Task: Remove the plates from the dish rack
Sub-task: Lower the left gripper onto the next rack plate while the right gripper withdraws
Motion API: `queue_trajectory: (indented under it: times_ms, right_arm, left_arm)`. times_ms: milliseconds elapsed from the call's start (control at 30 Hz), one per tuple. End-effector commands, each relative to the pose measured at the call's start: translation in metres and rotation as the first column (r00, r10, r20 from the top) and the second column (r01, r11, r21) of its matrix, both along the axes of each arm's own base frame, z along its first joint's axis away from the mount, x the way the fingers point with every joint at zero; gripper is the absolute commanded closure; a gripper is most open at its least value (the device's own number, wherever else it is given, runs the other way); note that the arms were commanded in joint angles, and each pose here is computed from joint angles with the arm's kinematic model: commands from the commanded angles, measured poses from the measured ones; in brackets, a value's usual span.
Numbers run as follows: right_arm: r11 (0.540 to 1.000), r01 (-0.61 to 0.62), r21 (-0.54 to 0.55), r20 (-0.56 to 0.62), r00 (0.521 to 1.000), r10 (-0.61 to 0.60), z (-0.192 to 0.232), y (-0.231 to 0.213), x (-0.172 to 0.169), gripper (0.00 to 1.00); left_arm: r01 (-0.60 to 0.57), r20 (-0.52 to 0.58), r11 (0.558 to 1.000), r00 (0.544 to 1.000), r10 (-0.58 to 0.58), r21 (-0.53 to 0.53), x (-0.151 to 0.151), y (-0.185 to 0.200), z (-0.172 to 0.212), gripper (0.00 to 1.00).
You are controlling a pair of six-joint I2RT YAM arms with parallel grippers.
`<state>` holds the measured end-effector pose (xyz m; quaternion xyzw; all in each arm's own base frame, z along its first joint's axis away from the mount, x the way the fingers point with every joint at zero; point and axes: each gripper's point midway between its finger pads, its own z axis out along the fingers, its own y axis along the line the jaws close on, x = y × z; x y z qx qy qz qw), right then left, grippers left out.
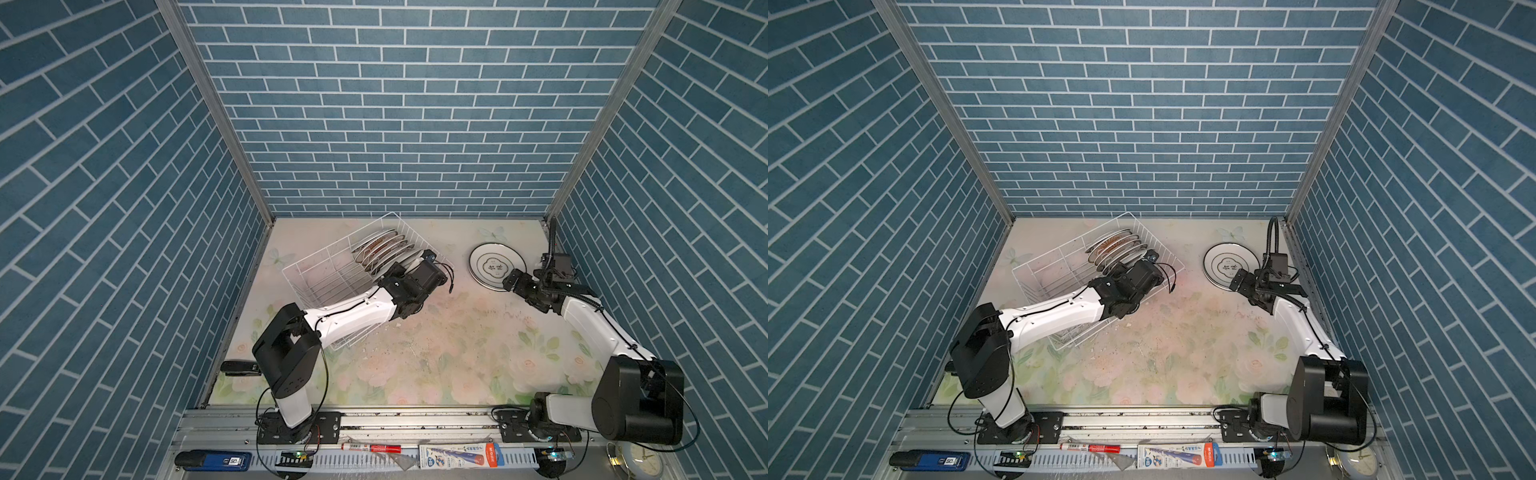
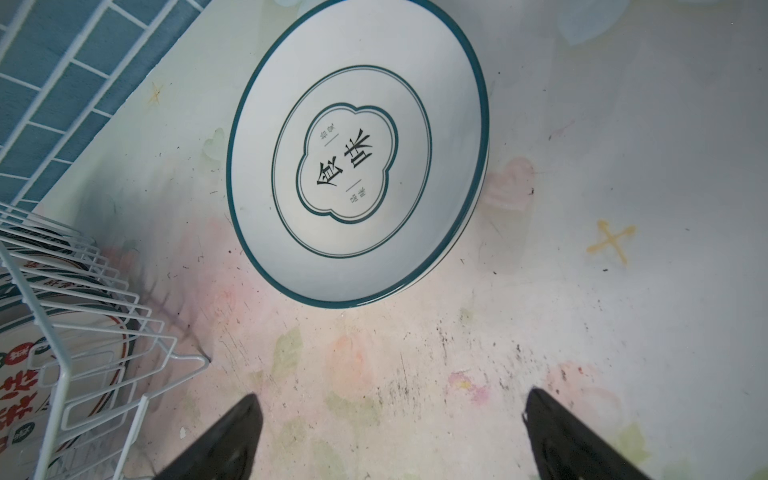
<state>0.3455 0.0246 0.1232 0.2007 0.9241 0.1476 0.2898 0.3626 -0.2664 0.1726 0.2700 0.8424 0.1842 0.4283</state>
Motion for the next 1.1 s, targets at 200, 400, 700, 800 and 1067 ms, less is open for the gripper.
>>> queue_trajectory:
  times_ms: [200, 400, 700, 800, 1067]
  right_arm:
    - [1.0, -0.025, -0.009, -0.02, 0.999, 0.025, -0.011, 0.001, -0.008, 0.01]
    - [1.0, -0.031, -0.004, -0.016, 0.999, 0.031, -0.011, 0.002, -0.006, 0.01]
    - [0.999, -0.032, -0.003, -0.018, 0.999, 0.032, -0.012, 0.002, -0.006, 0.01]
    - [0.999, -0.035, -0.003, -0.02, 0.999, 0.035, -0.012, 0.003, -0.006, 0.01]
    - [0.999, -0.038, 0.002, -0.021, 0.999, 0.038, -0.014, 0.004, -0.004, 0.01]
  left_arm:
    - [-0.015, -0.004, 1.0, 1.0, 0.015, 0.004, 0.011, 0.002, -0.002, 0.38]
    - [-0.015, -0.01, 1.0, 1.0, 0.015, 0.011, 0.012, 0.002, -0.008, 0.41]
    - [-0.027, -0.006, 1.0, 1.0, 0.027, 0.011, 0.012, 0.005, -0.008, 0.45]
    - [-0.034, -0.004, 0.999, 0.999, 0.034, 0.004, 0.01, 0.008, -0.004, 0.46]
    - [-0.032, 0.01, 0.999, 0.999, 0.032, -0.013, 0.003, 0.01, 0.006, 0.47]
